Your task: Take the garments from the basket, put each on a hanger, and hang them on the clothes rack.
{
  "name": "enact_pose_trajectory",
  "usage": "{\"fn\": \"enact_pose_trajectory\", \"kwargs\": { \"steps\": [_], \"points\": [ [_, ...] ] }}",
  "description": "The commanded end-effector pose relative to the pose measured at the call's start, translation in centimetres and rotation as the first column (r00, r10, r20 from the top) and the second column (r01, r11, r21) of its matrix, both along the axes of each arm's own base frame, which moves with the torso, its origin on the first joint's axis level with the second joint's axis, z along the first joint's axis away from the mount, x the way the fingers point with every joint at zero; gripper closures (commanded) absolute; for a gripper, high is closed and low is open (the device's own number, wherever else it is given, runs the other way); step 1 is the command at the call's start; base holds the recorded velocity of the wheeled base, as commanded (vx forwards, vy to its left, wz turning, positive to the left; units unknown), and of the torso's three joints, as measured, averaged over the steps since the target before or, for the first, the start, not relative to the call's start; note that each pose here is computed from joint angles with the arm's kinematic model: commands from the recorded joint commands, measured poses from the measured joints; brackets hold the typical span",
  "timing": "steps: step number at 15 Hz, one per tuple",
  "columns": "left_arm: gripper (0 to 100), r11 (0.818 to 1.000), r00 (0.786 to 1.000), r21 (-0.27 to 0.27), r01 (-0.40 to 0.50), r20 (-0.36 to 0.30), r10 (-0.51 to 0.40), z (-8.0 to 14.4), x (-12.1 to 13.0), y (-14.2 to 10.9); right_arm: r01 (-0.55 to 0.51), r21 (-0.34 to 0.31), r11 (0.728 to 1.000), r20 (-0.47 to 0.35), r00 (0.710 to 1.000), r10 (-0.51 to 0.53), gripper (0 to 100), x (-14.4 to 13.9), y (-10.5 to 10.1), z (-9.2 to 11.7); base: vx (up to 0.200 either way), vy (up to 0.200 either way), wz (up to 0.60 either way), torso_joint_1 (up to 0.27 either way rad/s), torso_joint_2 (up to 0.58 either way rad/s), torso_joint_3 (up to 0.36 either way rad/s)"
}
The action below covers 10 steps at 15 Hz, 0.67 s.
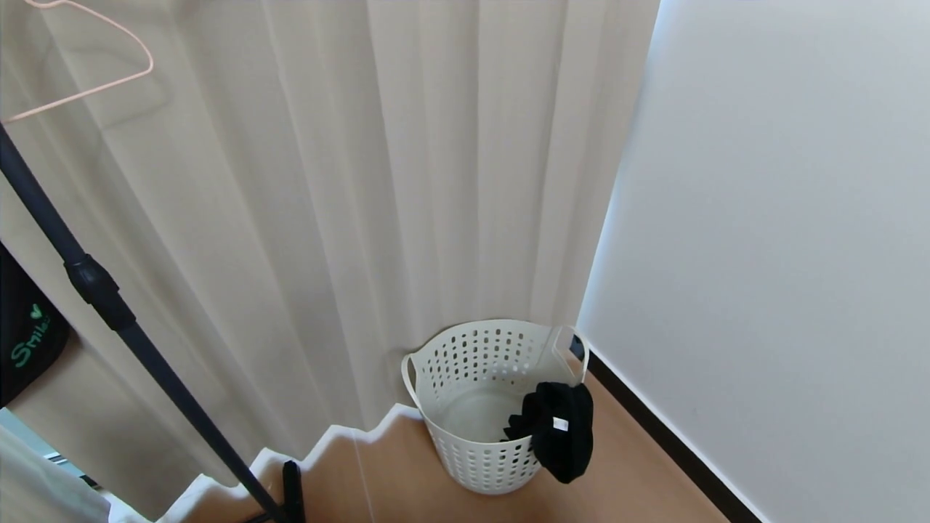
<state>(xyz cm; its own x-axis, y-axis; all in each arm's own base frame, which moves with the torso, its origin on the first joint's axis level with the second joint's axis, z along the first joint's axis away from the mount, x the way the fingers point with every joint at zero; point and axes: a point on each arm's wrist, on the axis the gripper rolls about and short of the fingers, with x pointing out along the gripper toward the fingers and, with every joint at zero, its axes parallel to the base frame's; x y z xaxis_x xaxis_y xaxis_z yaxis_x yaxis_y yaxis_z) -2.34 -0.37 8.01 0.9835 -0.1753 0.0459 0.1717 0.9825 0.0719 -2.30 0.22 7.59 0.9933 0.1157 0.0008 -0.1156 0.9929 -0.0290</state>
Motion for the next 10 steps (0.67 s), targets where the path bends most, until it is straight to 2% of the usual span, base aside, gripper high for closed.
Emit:
{"fn": "enact_pose_trajectory", "kwargs": {
  "steps": [1,10],
  "points": [
    [0,1.000,1.000,0.000,0.000,-0.001,0.000,0.01,0.01,0.00,-0.001,0.000,1.000,-0.001,1.000,0.001,0,0.00,0.00,-0.02,0.000,0.000,0.00,0.017,0.01,-0.198],
    [0,1.000,1.000,0.000,0.000,-0.001,0.000,0.01,0.01,0.00,0.002,0.001,1.000,0.001,1.000,-0.002,0,0.01,-0.01,-0.03,0.000,0.000,0.00,0.006,0.01,-0.199]
  ]
}}
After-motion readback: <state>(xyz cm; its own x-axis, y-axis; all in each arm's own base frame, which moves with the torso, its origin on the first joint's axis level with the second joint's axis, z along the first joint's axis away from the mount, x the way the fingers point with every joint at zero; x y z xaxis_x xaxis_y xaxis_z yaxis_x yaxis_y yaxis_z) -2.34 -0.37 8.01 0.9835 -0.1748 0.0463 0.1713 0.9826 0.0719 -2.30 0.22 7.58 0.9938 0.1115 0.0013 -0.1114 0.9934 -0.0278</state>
